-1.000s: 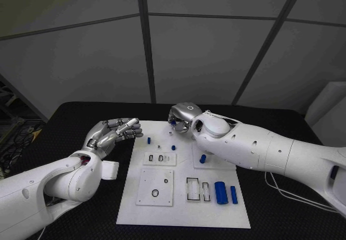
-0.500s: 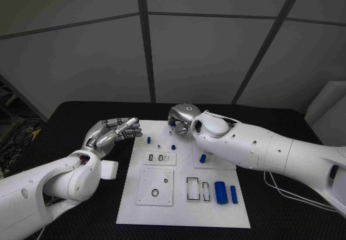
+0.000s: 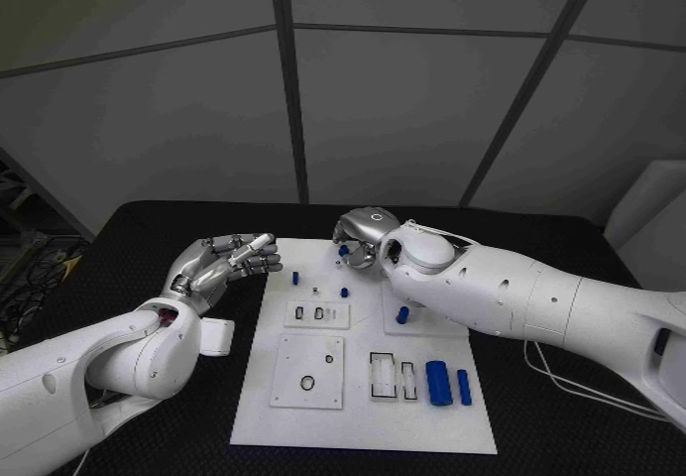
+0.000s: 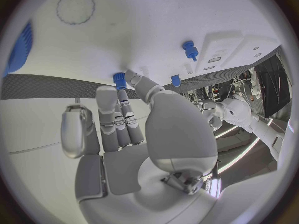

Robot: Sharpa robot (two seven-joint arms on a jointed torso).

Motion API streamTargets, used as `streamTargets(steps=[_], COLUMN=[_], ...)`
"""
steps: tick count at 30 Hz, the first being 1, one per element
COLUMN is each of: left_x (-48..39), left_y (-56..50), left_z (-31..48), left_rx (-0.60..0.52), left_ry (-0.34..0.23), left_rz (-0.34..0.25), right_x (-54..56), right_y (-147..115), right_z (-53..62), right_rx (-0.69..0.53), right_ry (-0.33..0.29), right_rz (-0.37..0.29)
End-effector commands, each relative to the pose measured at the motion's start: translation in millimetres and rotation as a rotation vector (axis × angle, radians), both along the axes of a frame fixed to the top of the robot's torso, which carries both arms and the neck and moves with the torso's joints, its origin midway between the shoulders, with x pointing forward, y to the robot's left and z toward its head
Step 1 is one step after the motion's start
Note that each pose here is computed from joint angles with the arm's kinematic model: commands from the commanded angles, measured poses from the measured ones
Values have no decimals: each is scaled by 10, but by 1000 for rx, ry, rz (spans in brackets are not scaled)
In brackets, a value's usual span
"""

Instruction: Assemble the parts on the task board

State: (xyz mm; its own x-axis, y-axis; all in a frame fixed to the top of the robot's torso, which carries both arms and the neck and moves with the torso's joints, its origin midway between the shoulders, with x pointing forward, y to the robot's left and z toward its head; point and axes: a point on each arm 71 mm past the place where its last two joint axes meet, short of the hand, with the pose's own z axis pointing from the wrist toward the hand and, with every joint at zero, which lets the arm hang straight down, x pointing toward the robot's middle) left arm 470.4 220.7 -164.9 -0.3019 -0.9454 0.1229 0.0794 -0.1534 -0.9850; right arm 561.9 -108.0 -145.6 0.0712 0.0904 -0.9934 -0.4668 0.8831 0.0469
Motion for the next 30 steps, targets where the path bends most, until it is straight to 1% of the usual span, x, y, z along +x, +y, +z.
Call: streamTargets(steps=[1, 8, 12, 15, 17, 20, 23, 27, 30], left_x=[1, 5, 10, 15, 20, 24, 30, 40, 48], left_y=[-6, 8, 24, 41, 57, 75, 92, 109, 116], left_z=[18, 16, 13, 11, 8, 5, 2, -4, -8], left_rx=[-1, 0, 2, 3, 5, 6, 7, 8, 9], left_ry=[-10, -10, -9, -9, -9, -9, -8, -8, -8], left_rz=[-12, -8, -5, -2, 1, 3, 5, 7, 8], right_x=[0, -43, -106, -169, -211, -249, -267, -279, -280], right_y=[10, -15, -96, -220, -386, -609, -855, -1113, -1248], right_z=[29, 63, 105, 149, 234, 311, 372, 375, 356], right_rx=[23, 56, 94, 138, 194, 264, 321, 347, 346], right_ry=[-11, -27, -41, -49, -44, -7, 57, 131, 176], right_rz=[13, 28, 37, 36, 16, -26, -87, -157, -200])
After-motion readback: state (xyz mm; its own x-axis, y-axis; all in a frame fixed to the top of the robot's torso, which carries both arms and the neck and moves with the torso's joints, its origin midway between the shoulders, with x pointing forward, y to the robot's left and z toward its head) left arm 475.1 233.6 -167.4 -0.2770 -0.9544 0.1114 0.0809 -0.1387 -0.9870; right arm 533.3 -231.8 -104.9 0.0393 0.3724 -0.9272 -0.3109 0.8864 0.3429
